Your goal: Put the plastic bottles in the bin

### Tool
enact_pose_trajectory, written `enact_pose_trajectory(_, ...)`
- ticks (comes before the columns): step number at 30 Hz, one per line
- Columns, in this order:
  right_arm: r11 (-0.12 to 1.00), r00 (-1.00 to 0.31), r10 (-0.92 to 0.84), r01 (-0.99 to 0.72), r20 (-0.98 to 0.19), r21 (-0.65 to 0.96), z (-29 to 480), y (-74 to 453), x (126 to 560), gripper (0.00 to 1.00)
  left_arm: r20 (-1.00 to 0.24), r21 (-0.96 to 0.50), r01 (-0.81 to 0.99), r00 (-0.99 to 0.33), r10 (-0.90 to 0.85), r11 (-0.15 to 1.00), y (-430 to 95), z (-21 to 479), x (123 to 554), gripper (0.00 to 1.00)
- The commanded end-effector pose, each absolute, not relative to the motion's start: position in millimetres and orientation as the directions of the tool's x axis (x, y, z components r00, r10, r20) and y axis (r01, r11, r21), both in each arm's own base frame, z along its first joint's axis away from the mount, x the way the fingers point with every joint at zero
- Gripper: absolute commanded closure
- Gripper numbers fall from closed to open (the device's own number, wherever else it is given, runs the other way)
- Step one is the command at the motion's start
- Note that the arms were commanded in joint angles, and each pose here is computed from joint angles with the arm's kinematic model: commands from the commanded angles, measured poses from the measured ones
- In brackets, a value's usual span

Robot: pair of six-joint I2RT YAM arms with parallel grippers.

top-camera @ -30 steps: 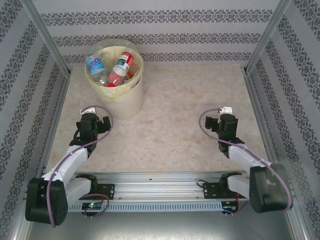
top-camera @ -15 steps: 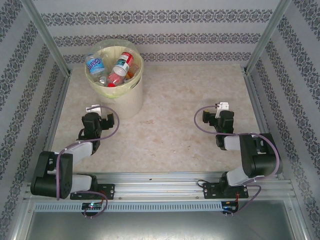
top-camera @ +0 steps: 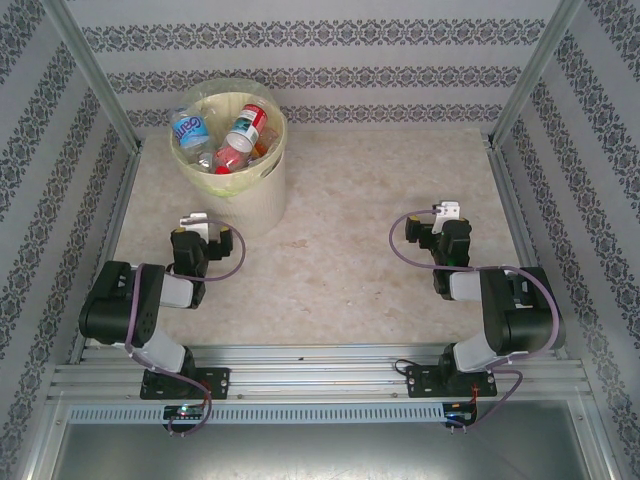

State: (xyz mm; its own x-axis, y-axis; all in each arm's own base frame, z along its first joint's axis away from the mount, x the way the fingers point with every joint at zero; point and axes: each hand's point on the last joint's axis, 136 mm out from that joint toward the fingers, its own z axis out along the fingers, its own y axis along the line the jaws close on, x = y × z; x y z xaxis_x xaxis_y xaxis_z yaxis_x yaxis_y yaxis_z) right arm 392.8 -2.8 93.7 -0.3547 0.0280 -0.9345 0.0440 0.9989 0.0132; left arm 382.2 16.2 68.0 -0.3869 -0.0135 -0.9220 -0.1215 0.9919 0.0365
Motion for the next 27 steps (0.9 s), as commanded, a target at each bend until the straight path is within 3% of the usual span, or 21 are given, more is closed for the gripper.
enact_pose_trajectory(1, 1.000, -0.317, 0.025, 0.024, -0.948, 0.018, 104.5, 0.0, 397.5, 0.02, -0.941, 0.034, -0.131, -0.339, -0.012, 0.991, 21.0, 88.5, 398.9, 0.00)
enact_pose_trajectory(6, 1.000, -0.315, 0.025, 0.023, -0.949, 0.019, 105.2, 0.2, 397.5, 0.02, -0.944, 0.029, -0.131, -0.328, -0.015, 0.991, 21.6, 88.8, 397.2, 0.00)
enact_pose_trajectory(10, 1.000, -0.310, 0.024, -0.008, -0.950, 0.028, 105.3, 3.9, 395.9, 0.02, -0.946, 0.033, 0.027, -0.322, 0.040, 0.999, -3.9, 88.9, 396.2, 0.00)
enact_pose_trajectory(15, 0.999, -0.264, 0.025, -0.038, -0.964, 0.036, 106.1, 7.6, 381.9, 0.02, -0.959, 0.028, -0.029, -0.284, 0.019, 0.999, 4.9, 92.4, 390.5, 0.00)
enact_pose_trajectory(27, 0.999, -0.315, 0.032, -0.019, -0.949, 0.040, 104.7, 4.2, 397.5, 0.02, -0.940, 0.026, -0.073, -0.342, 0.000, 0.997, 13.3, 87.9, 400.2, 0.00)
